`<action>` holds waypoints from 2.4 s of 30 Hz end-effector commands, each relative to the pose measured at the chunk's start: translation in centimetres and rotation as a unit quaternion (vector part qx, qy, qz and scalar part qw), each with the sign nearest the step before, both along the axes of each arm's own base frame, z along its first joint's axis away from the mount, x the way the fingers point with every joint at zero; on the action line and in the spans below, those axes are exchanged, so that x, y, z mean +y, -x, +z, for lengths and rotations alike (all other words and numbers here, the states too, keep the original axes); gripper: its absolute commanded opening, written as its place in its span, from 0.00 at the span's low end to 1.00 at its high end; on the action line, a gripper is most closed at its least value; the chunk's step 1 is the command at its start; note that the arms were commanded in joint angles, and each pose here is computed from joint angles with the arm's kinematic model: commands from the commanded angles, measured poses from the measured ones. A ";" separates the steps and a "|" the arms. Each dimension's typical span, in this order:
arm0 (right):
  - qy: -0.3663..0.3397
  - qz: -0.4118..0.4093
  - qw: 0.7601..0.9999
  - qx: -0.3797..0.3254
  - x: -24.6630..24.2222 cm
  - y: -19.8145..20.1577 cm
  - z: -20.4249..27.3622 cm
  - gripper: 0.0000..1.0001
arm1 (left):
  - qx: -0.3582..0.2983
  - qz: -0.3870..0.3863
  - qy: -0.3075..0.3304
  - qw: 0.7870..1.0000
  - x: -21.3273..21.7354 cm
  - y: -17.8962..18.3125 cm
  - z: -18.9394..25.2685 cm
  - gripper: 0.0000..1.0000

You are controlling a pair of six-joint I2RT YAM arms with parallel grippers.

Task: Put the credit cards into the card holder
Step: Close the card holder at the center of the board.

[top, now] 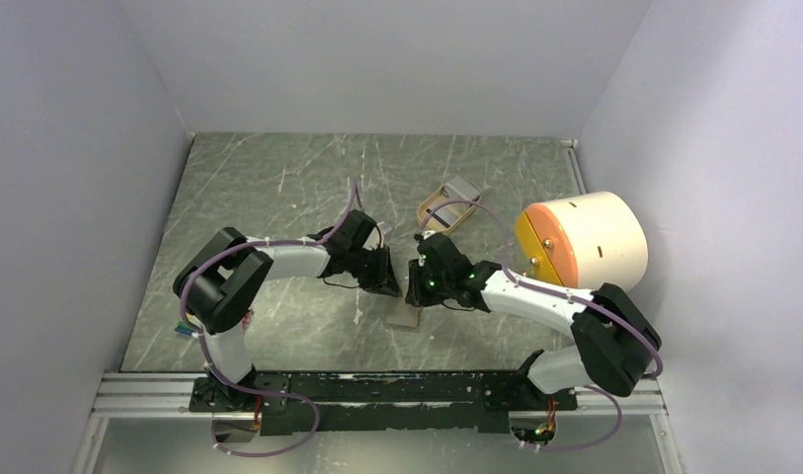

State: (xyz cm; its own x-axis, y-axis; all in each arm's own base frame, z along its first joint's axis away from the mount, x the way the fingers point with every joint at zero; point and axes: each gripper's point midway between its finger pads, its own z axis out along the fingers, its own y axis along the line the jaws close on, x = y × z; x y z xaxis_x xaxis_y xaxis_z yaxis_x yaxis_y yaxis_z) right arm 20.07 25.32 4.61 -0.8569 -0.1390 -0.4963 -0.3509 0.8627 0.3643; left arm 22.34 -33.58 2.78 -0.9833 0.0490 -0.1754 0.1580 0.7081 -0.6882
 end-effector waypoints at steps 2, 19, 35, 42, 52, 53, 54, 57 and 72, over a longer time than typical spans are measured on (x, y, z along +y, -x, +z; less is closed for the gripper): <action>0.001 -0.042 0.999 -0.028 -0.6 -1.2 0.7 0.24 | 0.004 -0.004 -0.007 1.000 -0.2 0.3 -0.9 0.18; 0.002 -0.001 1.000 0.008 1.1 -1.0 -1.7 0.27 | 0.004 -0.006 -0.005 1.000 -0.3 0.3 -0.8 0.18; 0.047 0.020 0.999 0.017 -0.6 -0.1 -1.2 0.21 | 0.001 -0.008 -0.008 1.000 -0.3 0.4 -0.7 0.18; 0.054 0.033 0.998 0.024 -0.6 0.2 -1.4 0.21 | 0.007 -0.010 -0.008 1.000 -0.3 0.5 -0.8 0.18; 0.030 0.007 0.999 -0.020 -0.4 -1.2 1.0 0.28 | 0.007 -0.014 0.002 1.000 -0.7 0.4 -0.2 0.17; 0.025 -0.001 0.999 -0.024 -0.4 -1.4 1.1 0.29 | 0.008 -0.014 0.004 1.000 -0.8 0.4 -0.1 0.17; 0.020 -0.010 0.999 -0.028 -0.5 -1.6 1.1 0.29 | 0.008 -0.013 0.005 1.000 -0.8 0.5 -0.1 0.16; 0.010 -0.032 0.999 -0.037 -0.6 -2.3 1.1 0.30 | 0.009 -0.014 0.003 1.000 -0.8 0.5 -0.2 0.16; 0.000 0.021 1.000 0.003 0.5 -1.3 -0.8 0.28 | 0.010 -0.015 0.001 1.000 -0.9 0.6 -0.4 0.16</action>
